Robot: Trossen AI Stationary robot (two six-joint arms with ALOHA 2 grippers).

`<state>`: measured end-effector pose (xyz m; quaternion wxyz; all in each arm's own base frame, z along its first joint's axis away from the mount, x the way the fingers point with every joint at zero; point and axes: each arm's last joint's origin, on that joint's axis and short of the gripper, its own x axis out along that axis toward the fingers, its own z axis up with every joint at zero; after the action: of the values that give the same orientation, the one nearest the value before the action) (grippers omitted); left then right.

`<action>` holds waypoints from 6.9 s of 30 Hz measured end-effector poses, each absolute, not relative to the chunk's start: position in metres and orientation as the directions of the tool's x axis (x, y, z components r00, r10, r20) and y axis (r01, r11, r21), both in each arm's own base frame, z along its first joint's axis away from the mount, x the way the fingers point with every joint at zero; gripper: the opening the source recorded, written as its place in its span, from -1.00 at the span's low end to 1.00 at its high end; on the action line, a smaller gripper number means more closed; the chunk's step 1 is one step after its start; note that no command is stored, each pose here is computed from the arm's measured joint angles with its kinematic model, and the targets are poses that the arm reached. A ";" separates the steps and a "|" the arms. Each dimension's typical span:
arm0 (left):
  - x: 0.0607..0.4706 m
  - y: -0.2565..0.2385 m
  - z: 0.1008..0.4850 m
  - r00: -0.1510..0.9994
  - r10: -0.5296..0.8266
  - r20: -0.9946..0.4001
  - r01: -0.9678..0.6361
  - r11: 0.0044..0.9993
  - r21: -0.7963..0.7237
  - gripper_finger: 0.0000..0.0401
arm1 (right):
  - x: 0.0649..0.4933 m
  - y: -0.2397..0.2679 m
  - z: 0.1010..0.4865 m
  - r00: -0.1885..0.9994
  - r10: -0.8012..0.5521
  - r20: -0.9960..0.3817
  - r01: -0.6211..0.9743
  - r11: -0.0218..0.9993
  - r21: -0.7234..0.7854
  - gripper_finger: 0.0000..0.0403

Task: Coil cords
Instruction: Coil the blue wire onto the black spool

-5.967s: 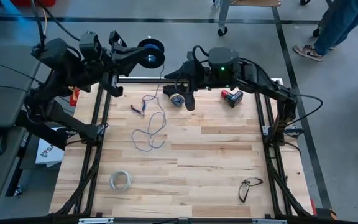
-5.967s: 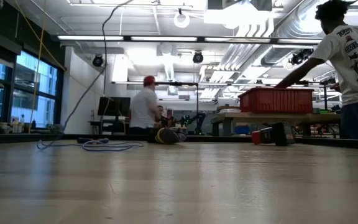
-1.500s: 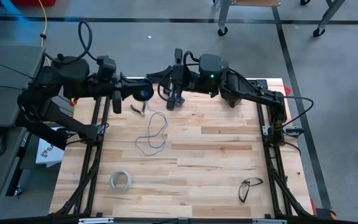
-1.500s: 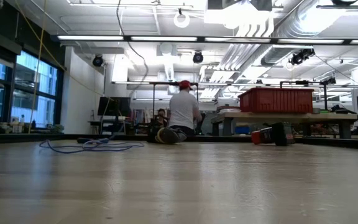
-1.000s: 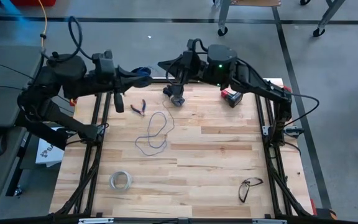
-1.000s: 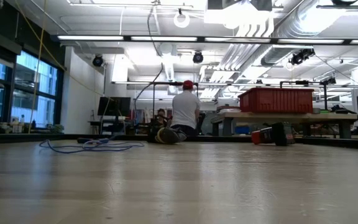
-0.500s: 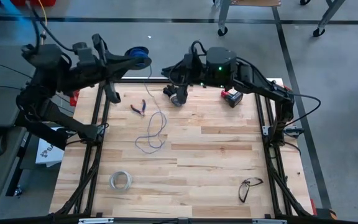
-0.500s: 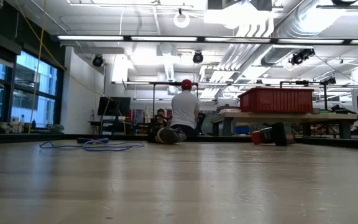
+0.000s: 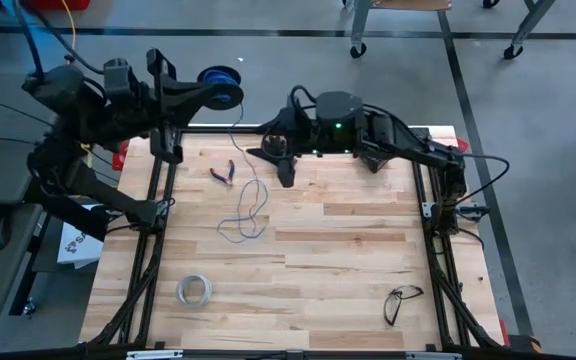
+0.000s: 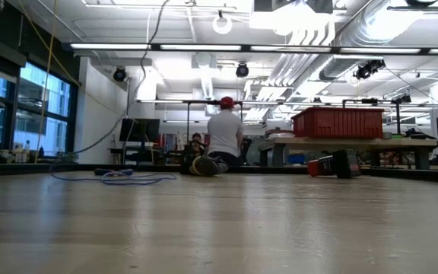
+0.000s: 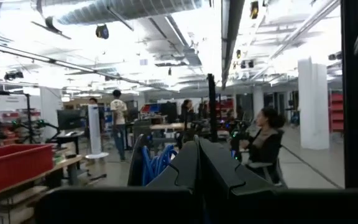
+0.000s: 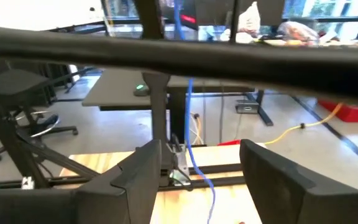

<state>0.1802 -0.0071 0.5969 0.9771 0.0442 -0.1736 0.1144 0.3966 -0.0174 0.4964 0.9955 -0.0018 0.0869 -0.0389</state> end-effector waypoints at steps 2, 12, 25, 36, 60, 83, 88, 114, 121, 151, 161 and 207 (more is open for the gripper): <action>0.184 -0.007 0.596 0.916 0.208 0.342 -0.237 0.970 0.046 -0.99 | 0.402 -0.017 0.493 0.984 -0.049 -0.171 0.048 0.999 -0.006 0.05; 0.190 -0.008 0.598 0.902 0.209 0.377 -0.224 0.975 -0.006 -0.99 | 0.412 -0.016 0.487 0.988 -0.001 -0.154 -0.002 1.000 -0.020 0.06; 0.203 -0.009 0.597 0.895 0.210 0.393 -0.213 0.976 -0.038 -0.99 | 0.412 -0.014 0.490 0.991 0.005 -0.135 -0.008 1.000 -0.020 -0.32; 0.201 -0.009 0.599 0.887 0.212 0.411 -0.183 0.977 -0.108 -0.99 | 0.412 0.002 0.490 0.990 -0.045 -0.135 0.031 0.995 -0.099 -0.98; 0.219 -0.016 0.574 0.982 0.016 0.187 0.135 0.630 -0.765 -1.00 | 0.432 0.038 0.499 0.989 -0.059 0.136 0.099 0.945 -0.312 -1.00; 0.201 -0.019 0.562 0.992 -0.128 0.020 0.091 0.583 -0.808 -1.00 | 0.423 0.019 0.504 0.991 -0.094 0.096 0.126 0.898 -0.421 -1.00; 0.196 -0.019 0.557 0.989 -0.139 -0.041 0.049 0.587 -0.808 -1.00 | 0.423 0.007 0.502 0.991 -0.119 0.068 0.137 0.893 -0.428 -1.00; 0.189 -0.001 0.525 0.895 0.272 -0.353 -0.352 0.918 -0.185 -1.00 | 0.404 -0.026 0.498 0.966 -0.241 -0.096 0.180 0.889 -0.422 -1.00; 0.188 -0.001 0.537 0.935 0.263 -0.237 -0.290 0.953 -0.087 -1.00 | 0.400 -0.027 0.495 0.952 -0.263 -0.159 0.183 0.901 -0.393 -1.00; 0.181 0.004 0.554 0.904 0.420 -0.077 -0.371 0.863 0.344 -1.00 | 0.385 -0.027 0.502 0.937 -0.300 -0.177 0.235 0.919 -0.317 -0.83; 0.174 0.002 0.569 0.936 0.349 0.049 -0.352 0.926 0.138 -1.00 | 0.384 -0.027 0.498 0.933 -0.280 -0.228 0.228 0.946 -0.231 -0.08; 0.161 -0.001 0.596 0.932 0.175 0.318 -0.172 0.984 -0.037 -1.00 | 0.402 -0.014 0.491 0.982 0.026 -0.190 -0.013 0.998 0.069 -0.44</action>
<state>0.1609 -0.0010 0.5960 0.9828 -0.0040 -0.1619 0.0882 0.4016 -0.0138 0.4909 0.9948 0.0337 0.0957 0.0099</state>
